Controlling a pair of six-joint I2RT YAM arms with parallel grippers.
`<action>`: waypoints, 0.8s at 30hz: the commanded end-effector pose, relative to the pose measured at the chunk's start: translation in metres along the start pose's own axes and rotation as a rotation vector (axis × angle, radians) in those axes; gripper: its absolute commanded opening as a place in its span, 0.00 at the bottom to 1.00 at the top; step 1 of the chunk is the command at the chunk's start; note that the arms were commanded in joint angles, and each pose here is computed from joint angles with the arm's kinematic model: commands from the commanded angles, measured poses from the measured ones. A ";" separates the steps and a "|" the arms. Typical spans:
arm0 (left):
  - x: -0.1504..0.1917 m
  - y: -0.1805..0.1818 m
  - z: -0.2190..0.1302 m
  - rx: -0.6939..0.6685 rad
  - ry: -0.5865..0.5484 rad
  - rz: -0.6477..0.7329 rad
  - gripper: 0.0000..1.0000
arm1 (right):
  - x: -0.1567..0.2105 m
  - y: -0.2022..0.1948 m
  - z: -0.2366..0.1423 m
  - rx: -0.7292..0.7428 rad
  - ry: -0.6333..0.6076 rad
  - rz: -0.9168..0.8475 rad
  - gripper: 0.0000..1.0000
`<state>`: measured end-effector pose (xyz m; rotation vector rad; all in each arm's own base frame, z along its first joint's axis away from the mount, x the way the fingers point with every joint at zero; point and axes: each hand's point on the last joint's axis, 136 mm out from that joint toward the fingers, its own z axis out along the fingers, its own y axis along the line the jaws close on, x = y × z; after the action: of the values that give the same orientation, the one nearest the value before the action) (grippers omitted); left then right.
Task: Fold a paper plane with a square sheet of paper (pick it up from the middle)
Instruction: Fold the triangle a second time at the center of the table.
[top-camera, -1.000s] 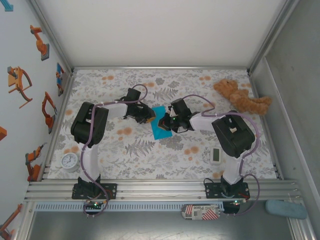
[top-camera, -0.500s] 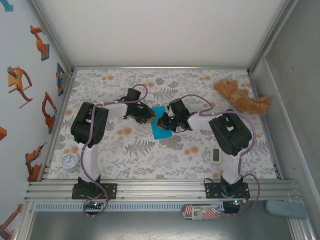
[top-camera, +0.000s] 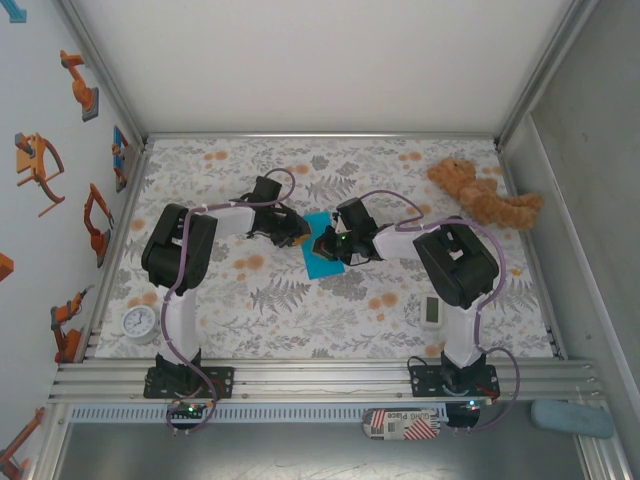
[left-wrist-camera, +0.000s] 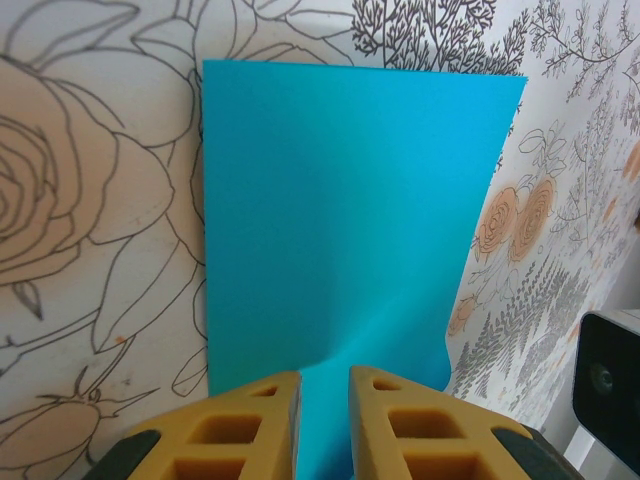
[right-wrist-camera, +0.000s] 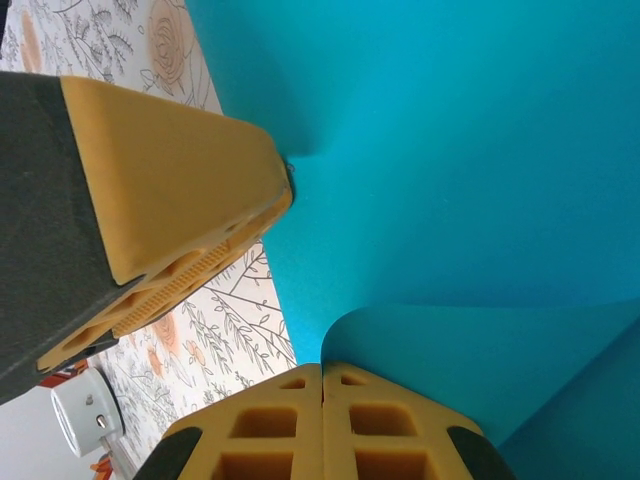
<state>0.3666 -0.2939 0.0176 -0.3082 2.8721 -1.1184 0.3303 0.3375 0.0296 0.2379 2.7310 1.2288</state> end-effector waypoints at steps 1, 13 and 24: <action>0.013 0.030 0.012 -0.097 0.048 -0.045 0.22 | -0.006 0.011 0.005 -0.026 -0.017 -0.012 0.00; 0.014 0.031 0.012 -0.097 0.049 -0.046 0.21 | -0.004 0.009 0.008 -0.027 -0.006 -0.004 0.00; 0.014 0.031 0.012 -0.097 0.048 -0.045 0.21 | 0.000 0.002 0.011 -0.002 0.001 0.005 0.00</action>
<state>0.3665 -0.2938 0.0175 -0.3086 2.8728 -1.1180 0.3308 0.3415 0.0265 0.2461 2.7265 1.2435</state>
